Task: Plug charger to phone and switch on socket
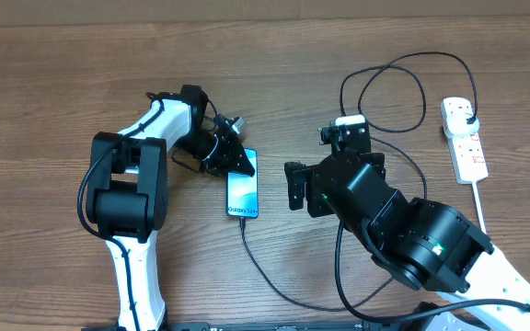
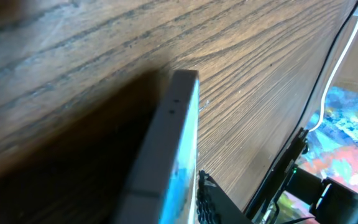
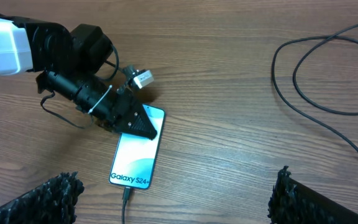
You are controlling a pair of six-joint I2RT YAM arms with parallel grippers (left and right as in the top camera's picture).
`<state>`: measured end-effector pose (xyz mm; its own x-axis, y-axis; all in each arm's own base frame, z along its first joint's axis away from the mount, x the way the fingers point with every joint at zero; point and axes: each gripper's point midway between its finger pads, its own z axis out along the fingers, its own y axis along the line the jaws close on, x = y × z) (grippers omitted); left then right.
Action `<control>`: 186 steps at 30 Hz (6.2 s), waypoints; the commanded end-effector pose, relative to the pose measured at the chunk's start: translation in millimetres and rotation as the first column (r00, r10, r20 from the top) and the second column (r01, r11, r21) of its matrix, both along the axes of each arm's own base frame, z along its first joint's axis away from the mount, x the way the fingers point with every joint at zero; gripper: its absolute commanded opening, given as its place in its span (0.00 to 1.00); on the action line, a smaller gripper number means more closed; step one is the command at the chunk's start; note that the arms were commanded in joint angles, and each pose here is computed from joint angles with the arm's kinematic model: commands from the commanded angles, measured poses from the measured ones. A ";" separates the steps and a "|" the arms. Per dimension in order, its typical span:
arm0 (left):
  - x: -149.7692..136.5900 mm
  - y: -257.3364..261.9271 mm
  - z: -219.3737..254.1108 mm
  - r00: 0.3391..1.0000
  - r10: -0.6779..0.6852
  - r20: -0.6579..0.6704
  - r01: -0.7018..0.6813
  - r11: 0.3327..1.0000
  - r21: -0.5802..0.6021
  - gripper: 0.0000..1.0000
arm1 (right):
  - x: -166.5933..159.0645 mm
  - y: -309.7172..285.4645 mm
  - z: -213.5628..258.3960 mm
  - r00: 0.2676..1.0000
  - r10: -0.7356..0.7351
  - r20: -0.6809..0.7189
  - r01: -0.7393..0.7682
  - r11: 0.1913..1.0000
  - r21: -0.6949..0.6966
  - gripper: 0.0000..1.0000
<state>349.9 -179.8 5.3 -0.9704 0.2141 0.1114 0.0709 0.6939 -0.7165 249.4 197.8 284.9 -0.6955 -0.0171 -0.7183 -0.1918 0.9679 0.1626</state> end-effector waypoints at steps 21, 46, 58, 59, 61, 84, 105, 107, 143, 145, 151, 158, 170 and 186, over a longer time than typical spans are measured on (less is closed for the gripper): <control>7.3 63.3 -43.8 0.999 0.035 0.012 -0.037 0.892 0.451 0.36 | 1.6 -0.2 5.4 1.000 -0.012 0.007 0.012 1.000 0.016 1.00; -6.3 50.4 -40.9 0.985 -0.171 0.033 0.144 0.905 0.400 0.56 | 1.6 -0.2 5.4 1.000 -0.012 0.007 0.012 1.000 0.016 1.00; 3.0 56.1 -35.8 0.992 -0.121 0.038 0.095 0.906 0.412 1.00 | 1.6 -0.2 5.4 1.000 -0.012 0.007 0.012 1.000 0.016 1.00; 7.5 56.7 -32.5 0.993 -0.109 0.046 0.081 0.907 0.413 1.00 | 1.6 -0.2 5.4 1.000 -0.012 0.007 0.012 1.000 0.016 1.00; 20.7 57.8 -23.2 0.994 -0.079 0.078 0.040 0.910 0.413 1.00 | 1.6 -0.2 5.4 1.000 -0.012 0.007 0.012 1.000 0.016 1.00; -44.0 83.6 331.1 0.522 0.028 0.853 -0.324 0.931 0.169 1.00 | 1.6 -0.2 5.4 1.000 -0.012 0.007 0.012 1.000 0.016 1.00; -122.2 140.9 288.4 0.324 0.113 0.939 -0.601 0.791 0.112 1.00 | -13.8 -197.9 101.0 0.776 -0.583 0.243 0.511 0.805 0.300 1.00; -120.8 140.6 286.6 0.332 0.112 0.937 -0.600 0.791 0.117 1.00 | -31.2 -210.0 113.5 0.740 -0.612 0.279 0.518 0.783 0.344 1.00; -135.6 142.9 254.0 0.478 0.091 0.873 -0.572 0.787 0.231 1.00 | -165.1 -250.7 151.7 0.418 -0.734 0.535 0.392 0.677 0.623 1.00; -135.6 142.9 254.0 0.478 0.091 0.873 -0.572 0.787 0.231 1.00 | -151.3 -245.8 144.6 0.426 -0.719 0.549 0.361 0.691 0.626 1.00; -135.6 142.9 254.0 0.478 0.091 0.873 -0.572 0.787 0.231 1.00 | -103.7 -223.9 120.5 0.458 -0.646 0.611 0.216 0.747 0.628 1.00; -135.6 142.9 254.0 0.478 0.091 0.873 -0.572 0.787 0.231 1.00 | -63.9 -211.7 81.4 0.413 -0.596 0.688 0.074 0.775 0.627 1.00; -135.6 142.8 254.0 0.478 0.091 0.873 -0.572 0.787 0.231 1.00 | -22.6 -205.5 -10.9 0.515 -0.536 0.669 0.141 0.823 0.550 1.00; -135.6 142.9 254.0 0.478 0.091 0.873 -0.572 0.787 0.231 1.00 | -3.7 -208.3 -92.6 0.629 -0.540 0.560 0.261 0.825 0.502 1.00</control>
